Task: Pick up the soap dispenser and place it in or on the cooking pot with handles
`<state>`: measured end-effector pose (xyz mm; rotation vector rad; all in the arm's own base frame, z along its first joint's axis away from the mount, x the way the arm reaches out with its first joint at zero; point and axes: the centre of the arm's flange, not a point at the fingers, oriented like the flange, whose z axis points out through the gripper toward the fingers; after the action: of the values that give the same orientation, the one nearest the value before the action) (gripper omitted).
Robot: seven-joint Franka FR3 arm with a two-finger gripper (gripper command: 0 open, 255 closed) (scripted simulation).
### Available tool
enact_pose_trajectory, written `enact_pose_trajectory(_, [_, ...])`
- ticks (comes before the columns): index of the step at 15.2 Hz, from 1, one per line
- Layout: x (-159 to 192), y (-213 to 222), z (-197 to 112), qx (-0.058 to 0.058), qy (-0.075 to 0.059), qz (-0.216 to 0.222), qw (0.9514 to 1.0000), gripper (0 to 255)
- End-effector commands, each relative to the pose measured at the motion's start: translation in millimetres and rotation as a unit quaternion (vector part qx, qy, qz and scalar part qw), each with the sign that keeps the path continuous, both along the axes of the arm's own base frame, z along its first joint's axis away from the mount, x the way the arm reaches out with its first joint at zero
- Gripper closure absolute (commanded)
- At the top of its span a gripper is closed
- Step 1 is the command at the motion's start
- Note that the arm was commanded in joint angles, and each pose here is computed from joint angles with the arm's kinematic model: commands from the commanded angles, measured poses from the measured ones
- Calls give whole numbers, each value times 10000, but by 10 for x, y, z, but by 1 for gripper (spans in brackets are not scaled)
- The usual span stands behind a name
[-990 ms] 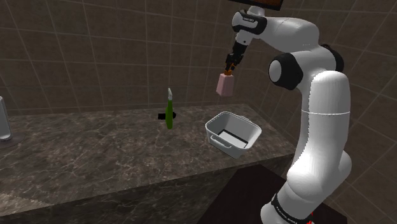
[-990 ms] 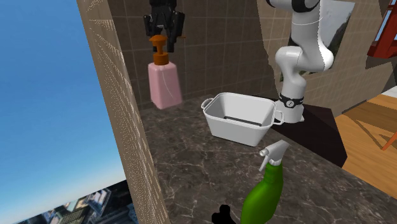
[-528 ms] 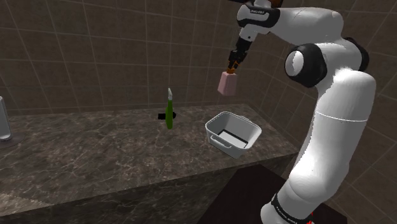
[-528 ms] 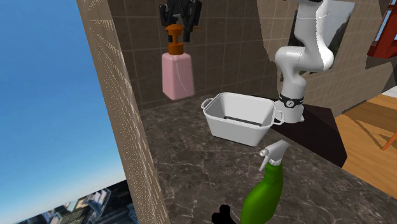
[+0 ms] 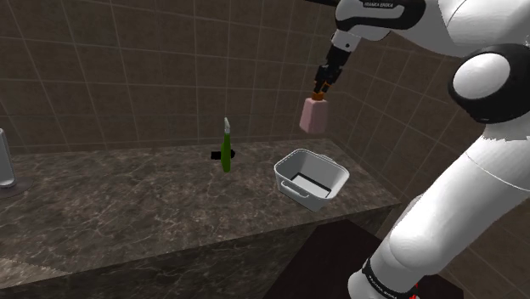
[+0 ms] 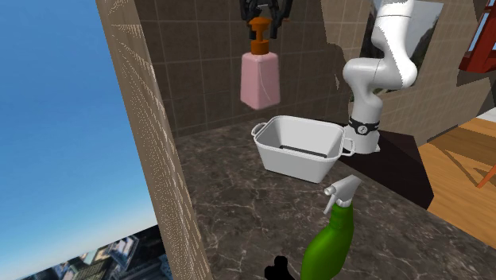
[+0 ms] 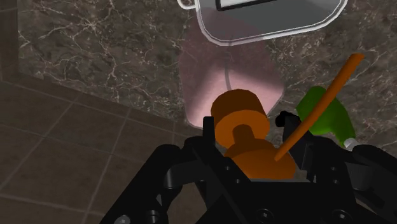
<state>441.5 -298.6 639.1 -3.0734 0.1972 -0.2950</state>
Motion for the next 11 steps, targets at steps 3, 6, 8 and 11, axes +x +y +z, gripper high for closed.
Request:
enact_pose_trajectory(3, [-372, 361, 143, -4, 2, -1, 10000, 255])
enact_pose_trajectory(6, [-648, 625, 245, -4, 2, -1, 10000, 255])
enact_pose_trajectory(8, [-833, 801, 313, -4, 2, -1, 10000, 255])
enact_pose_trajectory(11, [-997, 958, 321, -4, 2, -1, 10000, 255])
